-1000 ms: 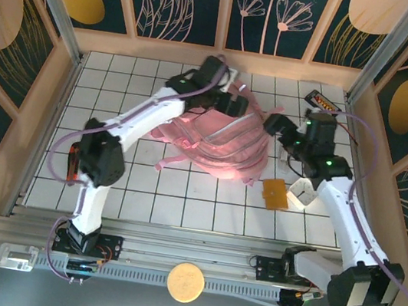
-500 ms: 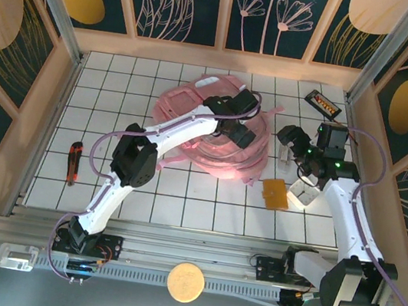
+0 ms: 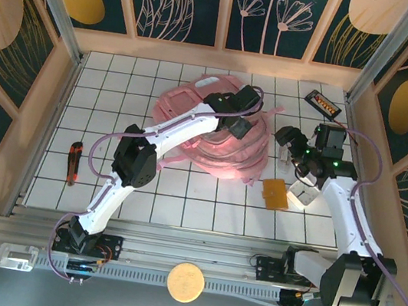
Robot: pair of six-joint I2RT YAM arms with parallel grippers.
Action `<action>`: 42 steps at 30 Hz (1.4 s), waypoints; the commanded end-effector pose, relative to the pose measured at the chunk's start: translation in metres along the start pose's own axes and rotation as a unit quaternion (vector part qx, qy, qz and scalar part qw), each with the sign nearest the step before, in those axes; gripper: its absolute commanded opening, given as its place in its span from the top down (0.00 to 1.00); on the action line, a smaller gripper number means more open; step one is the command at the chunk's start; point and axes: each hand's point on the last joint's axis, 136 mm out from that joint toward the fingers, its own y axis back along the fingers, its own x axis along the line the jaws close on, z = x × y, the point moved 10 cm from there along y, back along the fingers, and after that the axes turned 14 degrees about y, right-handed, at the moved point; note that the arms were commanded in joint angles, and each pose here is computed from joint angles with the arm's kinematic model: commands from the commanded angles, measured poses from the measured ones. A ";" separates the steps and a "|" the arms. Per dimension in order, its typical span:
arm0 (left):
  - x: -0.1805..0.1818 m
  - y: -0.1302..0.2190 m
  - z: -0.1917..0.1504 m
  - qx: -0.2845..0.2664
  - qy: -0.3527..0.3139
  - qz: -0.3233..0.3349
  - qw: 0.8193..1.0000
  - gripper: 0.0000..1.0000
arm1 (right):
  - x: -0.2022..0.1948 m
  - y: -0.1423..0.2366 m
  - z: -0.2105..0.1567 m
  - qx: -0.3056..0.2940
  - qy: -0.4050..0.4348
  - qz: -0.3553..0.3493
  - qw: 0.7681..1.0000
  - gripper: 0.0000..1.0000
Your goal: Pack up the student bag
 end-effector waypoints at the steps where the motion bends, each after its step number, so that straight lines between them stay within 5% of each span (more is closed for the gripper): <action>1: 0.010 0.007 0.010 -0.017 0.008 0.027 0.999 0.23 | -0.001 -0.006 0.000 0.006 -0.006 0.012 1.000 0.01; 11: 0.013 -0.017 -0.005 0.030 0.002 -0.006 1.000 0.61 | 0.004 -0.007 0.006 0.000 -0.016 0.026 1.000 0.01; 18: 0.026 -0.023 -0.007 0.050 0.019 -0.026 0.998 0.99 | 0.011 0.006 0.012 -0.019 -0.023 0.021 0.999 0.01; 35: 0.071 0.016 -0.001 0.033 0.061 -0.052 0.996 1.00 | 0.027 0.029 0.049 -0.090 0.030 0.066 0.993 0.01; 42: 0.078 0.027 -0.001 0.020 0.078 -0.040 0.996 1.00 | 0.020 0.011 0.049 -0.046 0.039 0.063 0.996 0.01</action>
